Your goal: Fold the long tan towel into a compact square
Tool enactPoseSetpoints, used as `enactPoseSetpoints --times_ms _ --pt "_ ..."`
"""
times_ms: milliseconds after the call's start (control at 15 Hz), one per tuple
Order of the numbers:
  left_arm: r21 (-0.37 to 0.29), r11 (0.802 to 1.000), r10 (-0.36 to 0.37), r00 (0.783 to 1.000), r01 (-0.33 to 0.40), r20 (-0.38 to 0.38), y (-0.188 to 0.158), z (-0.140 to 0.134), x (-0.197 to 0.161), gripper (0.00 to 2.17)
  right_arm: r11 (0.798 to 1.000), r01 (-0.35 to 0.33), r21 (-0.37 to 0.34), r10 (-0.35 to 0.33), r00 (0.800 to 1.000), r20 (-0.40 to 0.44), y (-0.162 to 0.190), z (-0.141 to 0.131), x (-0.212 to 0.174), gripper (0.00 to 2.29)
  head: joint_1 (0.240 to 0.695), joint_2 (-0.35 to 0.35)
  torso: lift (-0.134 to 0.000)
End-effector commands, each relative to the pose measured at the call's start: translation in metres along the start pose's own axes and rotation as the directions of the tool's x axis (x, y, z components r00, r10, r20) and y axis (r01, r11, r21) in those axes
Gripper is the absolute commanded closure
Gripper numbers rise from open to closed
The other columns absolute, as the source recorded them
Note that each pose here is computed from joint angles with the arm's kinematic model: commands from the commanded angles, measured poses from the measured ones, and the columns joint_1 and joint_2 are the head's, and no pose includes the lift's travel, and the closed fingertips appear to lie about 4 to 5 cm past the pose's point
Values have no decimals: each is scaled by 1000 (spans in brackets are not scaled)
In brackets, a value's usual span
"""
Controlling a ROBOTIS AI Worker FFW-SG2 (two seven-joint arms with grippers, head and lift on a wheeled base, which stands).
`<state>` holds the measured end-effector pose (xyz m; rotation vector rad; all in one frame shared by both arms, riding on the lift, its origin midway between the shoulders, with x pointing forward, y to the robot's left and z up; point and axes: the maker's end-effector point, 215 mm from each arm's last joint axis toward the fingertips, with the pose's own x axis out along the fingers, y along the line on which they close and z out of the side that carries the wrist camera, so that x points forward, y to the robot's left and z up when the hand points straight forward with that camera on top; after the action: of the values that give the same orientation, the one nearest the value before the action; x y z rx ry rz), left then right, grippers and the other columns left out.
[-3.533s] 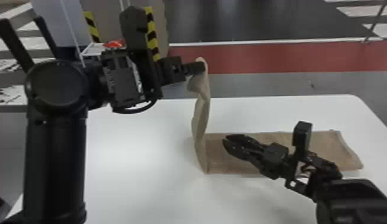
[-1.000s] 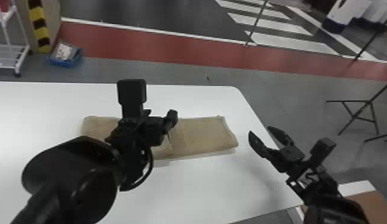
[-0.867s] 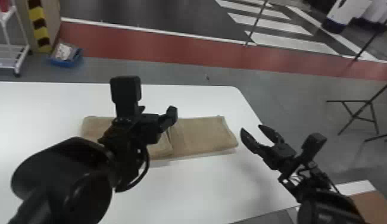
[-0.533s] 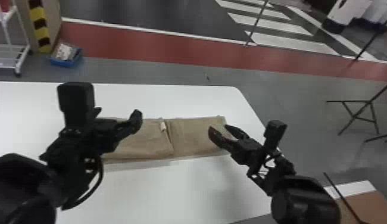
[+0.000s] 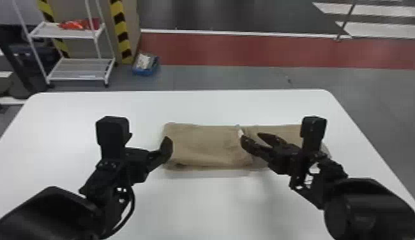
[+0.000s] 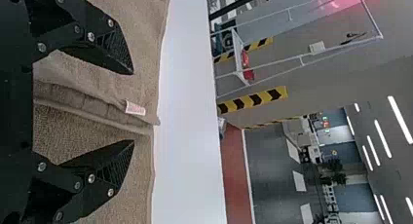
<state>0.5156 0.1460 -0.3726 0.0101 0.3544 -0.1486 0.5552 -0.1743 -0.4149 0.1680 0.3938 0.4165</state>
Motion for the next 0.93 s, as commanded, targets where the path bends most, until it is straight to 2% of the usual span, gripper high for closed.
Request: enactPoseSetpoints --times_ms 0,400,600,867 --pt "-5 1000 -5 1000 5 -8 2 -8 -3 90 1000 15 -17 -15 1000 -18 4 -3 6 475 695 -32 -125" --pt "-8 1000 -16 1000 16 -14 -5 -12 -7 90 999 32 -34 -35 995 -95 0 -24 13 475 695 -22 -125" --pt "-11 1000 -7 1000 7 -14 -1 -13 -12 90 999 33 -26 -36 993 -110 -1 -32 20 589 695 -25 -125" --pt "-14 1000 0 1000 0 -21 2 -18 -14 90 999 23 -23 -25 994 -106 4 -31 24 593 695 -16 -125"
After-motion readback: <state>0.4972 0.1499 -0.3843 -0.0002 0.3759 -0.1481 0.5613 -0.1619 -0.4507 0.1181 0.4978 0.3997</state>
